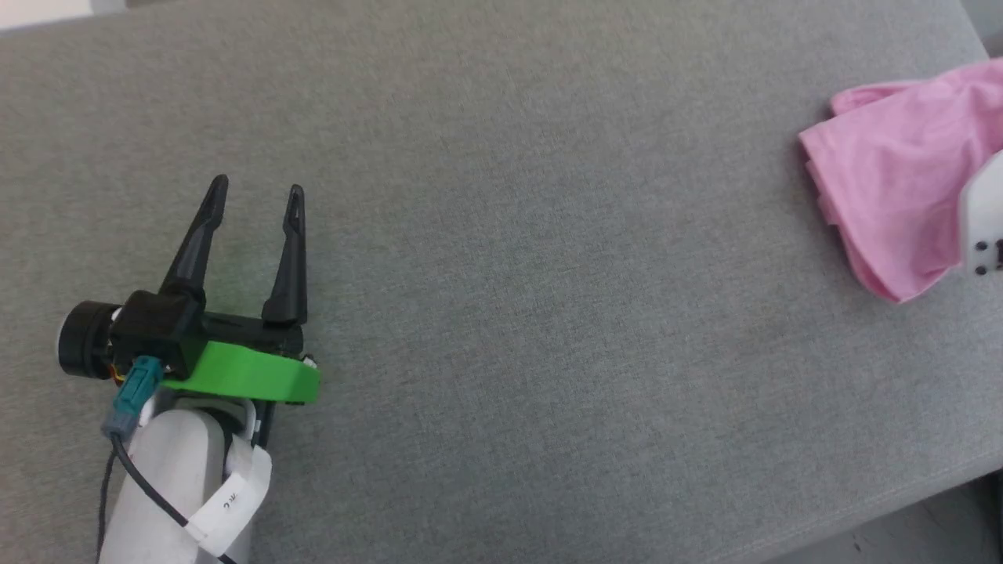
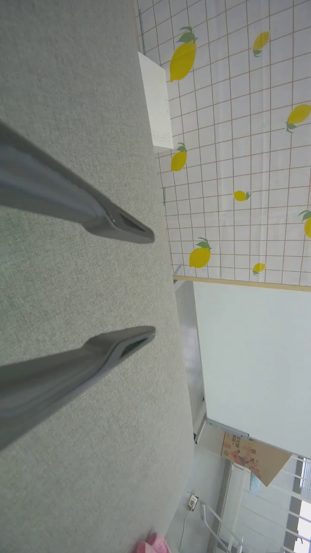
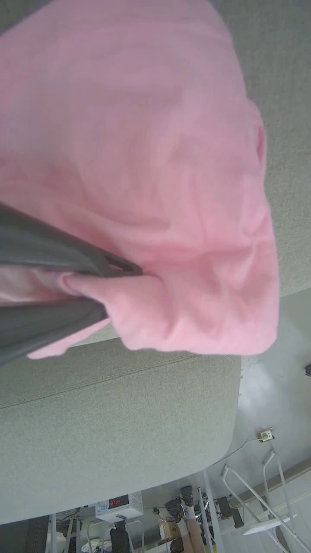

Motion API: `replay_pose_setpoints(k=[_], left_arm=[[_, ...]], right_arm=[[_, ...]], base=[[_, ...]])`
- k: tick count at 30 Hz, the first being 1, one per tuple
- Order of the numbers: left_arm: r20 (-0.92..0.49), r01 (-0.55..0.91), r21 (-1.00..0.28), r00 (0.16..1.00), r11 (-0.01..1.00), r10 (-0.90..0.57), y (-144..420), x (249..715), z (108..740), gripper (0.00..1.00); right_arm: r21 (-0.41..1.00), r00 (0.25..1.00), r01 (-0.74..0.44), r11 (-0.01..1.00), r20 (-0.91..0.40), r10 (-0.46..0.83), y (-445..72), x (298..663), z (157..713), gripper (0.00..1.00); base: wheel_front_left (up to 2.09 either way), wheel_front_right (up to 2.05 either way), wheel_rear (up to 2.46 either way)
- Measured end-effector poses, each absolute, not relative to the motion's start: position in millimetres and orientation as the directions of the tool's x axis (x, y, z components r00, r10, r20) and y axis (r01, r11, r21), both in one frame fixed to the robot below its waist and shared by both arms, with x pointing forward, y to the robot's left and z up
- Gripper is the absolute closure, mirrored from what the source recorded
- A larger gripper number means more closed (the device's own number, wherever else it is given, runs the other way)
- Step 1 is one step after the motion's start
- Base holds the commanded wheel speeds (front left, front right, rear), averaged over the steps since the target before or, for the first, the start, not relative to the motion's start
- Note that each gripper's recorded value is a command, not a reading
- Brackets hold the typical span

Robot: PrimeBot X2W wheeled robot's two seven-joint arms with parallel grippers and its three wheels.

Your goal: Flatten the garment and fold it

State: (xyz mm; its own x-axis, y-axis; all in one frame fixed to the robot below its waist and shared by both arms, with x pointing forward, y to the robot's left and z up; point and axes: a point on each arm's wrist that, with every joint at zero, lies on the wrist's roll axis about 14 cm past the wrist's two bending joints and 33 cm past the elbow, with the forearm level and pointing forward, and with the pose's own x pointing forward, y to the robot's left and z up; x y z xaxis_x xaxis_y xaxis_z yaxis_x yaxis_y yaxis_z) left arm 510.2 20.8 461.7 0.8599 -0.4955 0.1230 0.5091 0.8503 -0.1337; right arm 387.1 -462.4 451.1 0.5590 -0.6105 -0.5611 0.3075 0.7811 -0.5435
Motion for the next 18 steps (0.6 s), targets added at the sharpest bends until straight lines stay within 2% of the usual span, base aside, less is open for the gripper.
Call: replay_pose_setpoints(k=[8, 12, 13, 14, 18], left_arm=[[0.077, 0.513, -0.129, 0.858, 0.848, -0.508, 22.0, 513.3, 436.6, 0.00], [0.074, 0.503, -0.121, 0.864, 0.856, -0.498, 28.4, 511.8, 438.3, 0.00], [0.076, 0.500, -0.118, 0.866, 0.858, -0.494, 29.9, 511.3, 440.0, 0.00], [0.078, 0.498, -0.116, 0.867, 0.860, -0.492, 31.0, 510.7, 442.1, 0.00], [0.091, 0.488, -0.117, 0.873, 0.865, -0.480, 32.8, 505.8, 453.6, 0.00]], right_arm=[[-0.582, 0.555, 0.343, 0.737, -0.508, -0.659, -477.8, 394.6, 446.4, 1.00], [-0.562, 0.529, 0.362, 0.744, -0.533, -0.660, -474.9, 392.3, 433.4, 1.00], [-0.561, 0.528, 0.364, 0.744, -0.534, -0.661, -474.3, 391.5, 432.0, 0.58], [-0.563, 0.523, 0.364, 0.742, -0.536, -0.663, -474.3, 390.0, 431.3, 0.01], [-0.581, 0.509, 0.369, 0.725, -0.526, -0.681, -479.0, 380.8, 438.1, 0.00]], base=[[0.00, 0.00, 0.00], [0.00, 0.00, 0.00], [0.00, 0.00, 0.00], [0.00, 0.00, 0.00], [0.00, 0.00, 0.00]])
